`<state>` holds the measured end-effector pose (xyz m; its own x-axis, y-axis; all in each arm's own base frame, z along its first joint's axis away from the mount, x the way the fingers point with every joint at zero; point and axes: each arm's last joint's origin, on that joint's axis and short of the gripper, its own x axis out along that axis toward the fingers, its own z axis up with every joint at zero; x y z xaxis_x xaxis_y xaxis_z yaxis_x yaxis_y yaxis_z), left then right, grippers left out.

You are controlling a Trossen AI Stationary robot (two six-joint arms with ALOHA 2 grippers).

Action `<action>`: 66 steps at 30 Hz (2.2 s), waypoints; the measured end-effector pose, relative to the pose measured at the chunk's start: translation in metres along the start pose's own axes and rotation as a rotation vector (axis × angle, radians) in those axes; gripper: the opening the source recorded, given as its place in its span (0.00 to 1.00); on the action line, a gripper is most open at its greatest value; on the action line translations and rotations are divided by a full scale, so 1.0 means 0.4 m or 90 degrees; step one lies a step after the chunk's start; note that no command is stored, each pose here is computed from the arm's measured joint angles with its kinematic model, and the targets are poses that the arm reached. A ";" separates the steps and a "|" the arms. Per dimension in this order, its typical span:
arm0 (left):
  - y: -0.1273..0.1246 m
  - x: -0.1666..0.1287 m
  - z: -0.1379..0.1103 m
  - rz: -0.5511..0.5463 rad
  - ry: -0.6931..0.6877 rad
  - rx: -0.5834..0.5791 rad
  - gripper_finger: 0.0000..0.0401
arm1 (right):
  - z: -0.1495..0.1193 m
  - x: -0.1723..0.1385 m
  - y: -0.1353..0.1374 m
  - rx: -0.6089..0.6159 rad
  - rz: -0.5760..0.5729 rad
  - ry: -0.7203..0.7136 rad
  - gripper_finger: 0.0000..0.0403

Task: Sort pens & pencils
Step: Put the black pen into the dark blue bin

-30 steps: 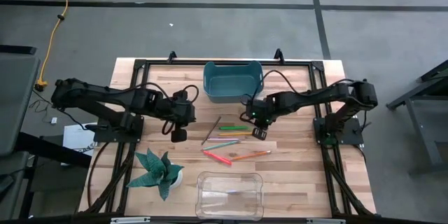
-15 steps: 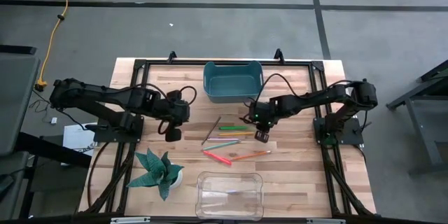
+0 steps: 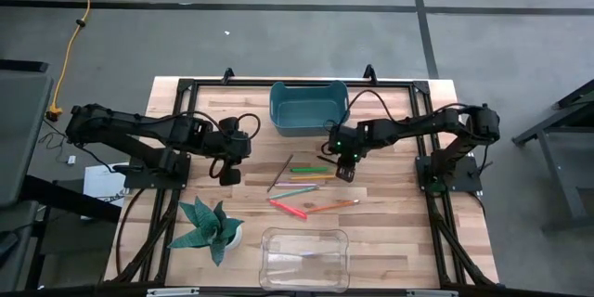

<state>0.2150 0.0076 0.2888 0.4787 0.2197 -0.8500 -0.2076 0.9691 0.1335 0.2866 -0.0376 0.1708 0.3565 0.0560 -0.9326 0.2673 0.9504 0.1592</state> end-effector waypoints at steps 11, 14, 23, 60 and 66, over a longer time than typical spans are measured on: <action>0.000 0.000 -0.001 0.002 0.001 0.006 0.06 | -0.017 0.026 -0.027 0.007 -0.011 0.069 0.21; 0.000 0.000 -0.001 0.002 0.003 0.006 0.06 | -0.021 0.029 -0.020 0.001 -0.009 0.077 0.21; 0.000 0.000 -0.001 0.002 0.003 0.006 0.06 | -0.034 0.030 0.000 -0.022 -0.011 0.106 0.21; 0.000 0.000 -0.001 0.000 0.003 0.001 0.06 | -0.042 0.069 -0.006 0.001 -0.064 0.139 0.20; 0.000 0.000 -0.001 0.000 0.003 0.001 0.06 | -0.044 0.068 -0.007 0.001 -0.077 0.141 0.20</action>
<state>0.2146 0.0076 0.2885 0.4742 0.2189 -0.8528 -0.2056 0.9694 0.1345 0.2799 -0.0336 0.1392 0.1172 0.0075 -0.9931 0.2972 0.9539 0.0422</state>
